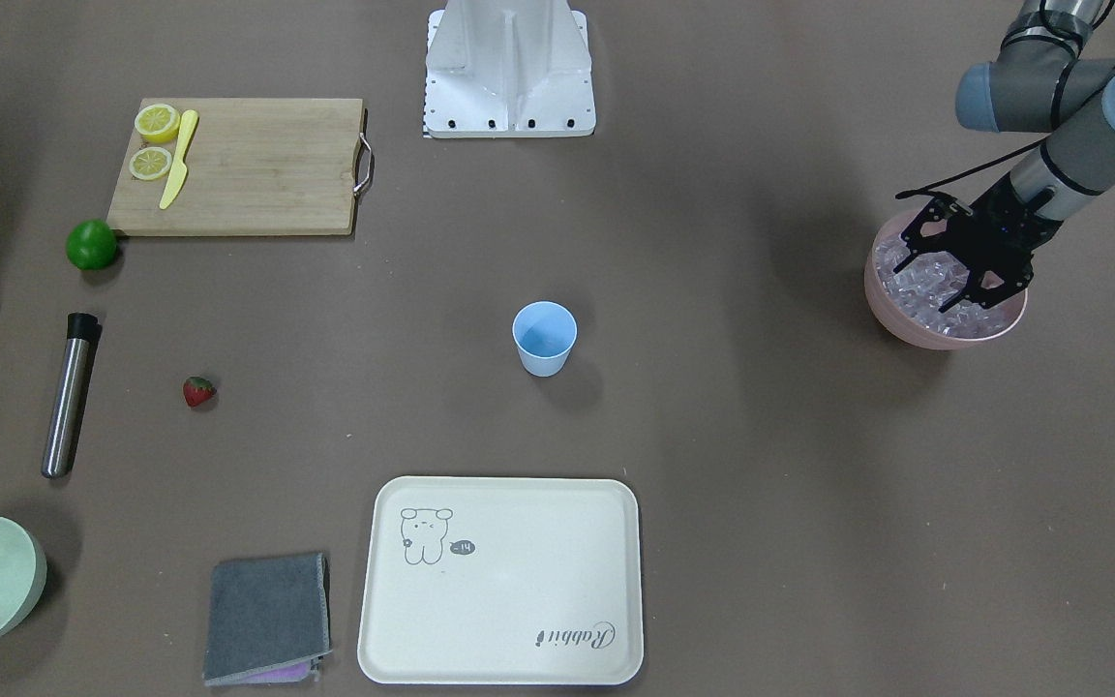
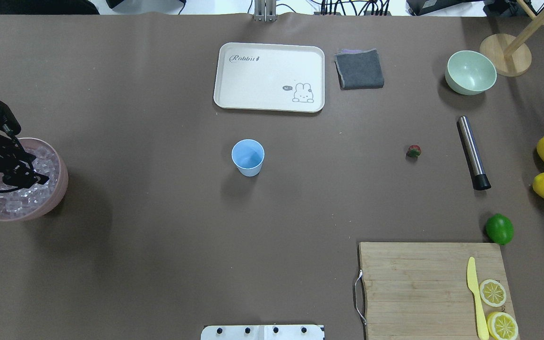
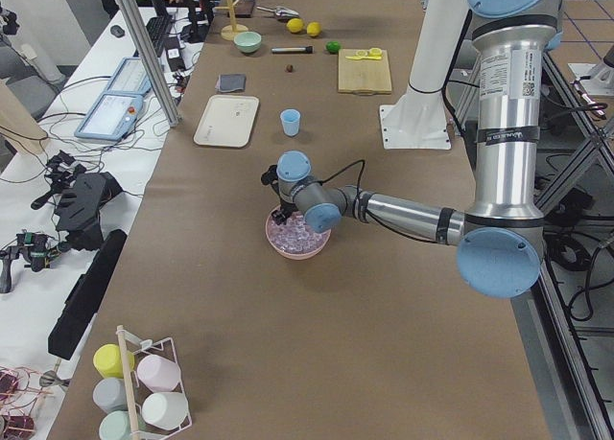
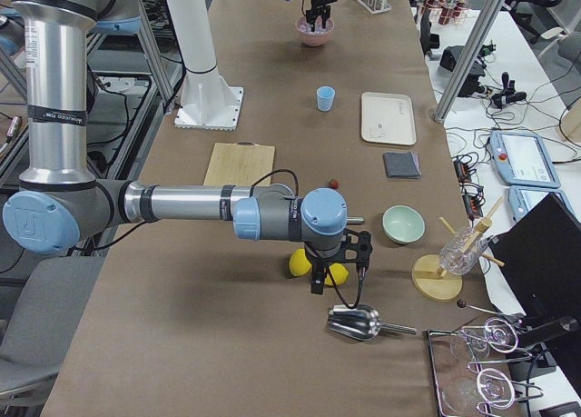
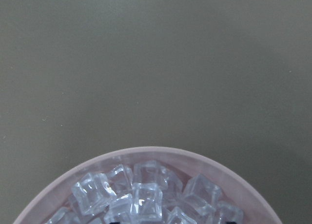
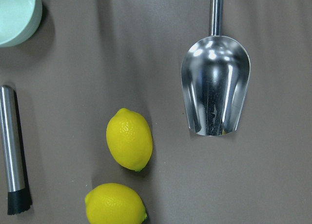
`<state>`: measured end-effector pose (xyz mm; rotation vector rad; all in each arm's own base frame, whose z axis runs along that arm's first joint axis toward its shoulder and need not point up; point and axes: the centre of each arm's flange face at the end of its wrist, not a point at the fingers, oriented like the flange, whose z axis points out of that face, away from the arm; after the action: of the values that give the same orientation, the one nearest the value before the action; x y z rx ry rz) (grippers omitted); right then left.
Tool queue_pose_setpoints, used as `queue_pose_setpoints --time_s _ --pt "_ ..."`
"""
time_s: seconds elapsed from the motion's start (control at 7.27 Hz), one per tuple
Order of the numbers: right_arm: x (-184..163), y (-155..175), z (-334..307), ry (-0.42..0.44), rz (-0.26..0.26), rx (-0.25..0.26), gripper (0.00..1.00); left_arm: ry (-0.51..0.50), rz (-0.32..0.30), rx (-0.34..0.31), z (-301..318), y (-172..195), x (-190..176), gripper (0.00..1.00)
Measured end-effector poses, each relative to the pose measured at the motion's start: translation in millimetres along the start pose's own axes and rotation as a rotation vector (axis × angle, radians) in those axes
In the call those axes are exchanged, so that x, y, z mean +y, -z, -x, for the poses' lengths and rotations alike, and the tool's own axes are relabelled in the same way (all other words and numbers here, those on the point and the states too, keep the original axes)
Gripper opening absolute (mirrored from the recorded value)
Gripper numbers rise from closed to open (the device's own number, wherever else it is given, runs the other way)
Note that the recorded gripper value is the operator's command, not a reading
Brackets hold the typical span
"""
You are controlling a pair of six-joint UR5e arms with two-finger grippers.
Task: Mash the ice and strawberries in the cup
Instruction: 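Lower the left gripper into the pink bowl of clear ice cubes, then close the left gripper on an ice cube in the pink bowl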
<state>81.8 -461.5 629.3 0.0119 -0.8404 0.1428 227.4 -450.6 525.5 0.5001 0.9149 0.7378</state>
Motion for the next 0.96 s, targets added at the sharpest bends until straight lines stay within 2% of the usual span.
queue_pose_setpoints --time_s 0.96 --pt "0 -1 -1 -0.014 0.001 0.006 1.00 0.002 0.009 0.002 0 -1 10 0.79"
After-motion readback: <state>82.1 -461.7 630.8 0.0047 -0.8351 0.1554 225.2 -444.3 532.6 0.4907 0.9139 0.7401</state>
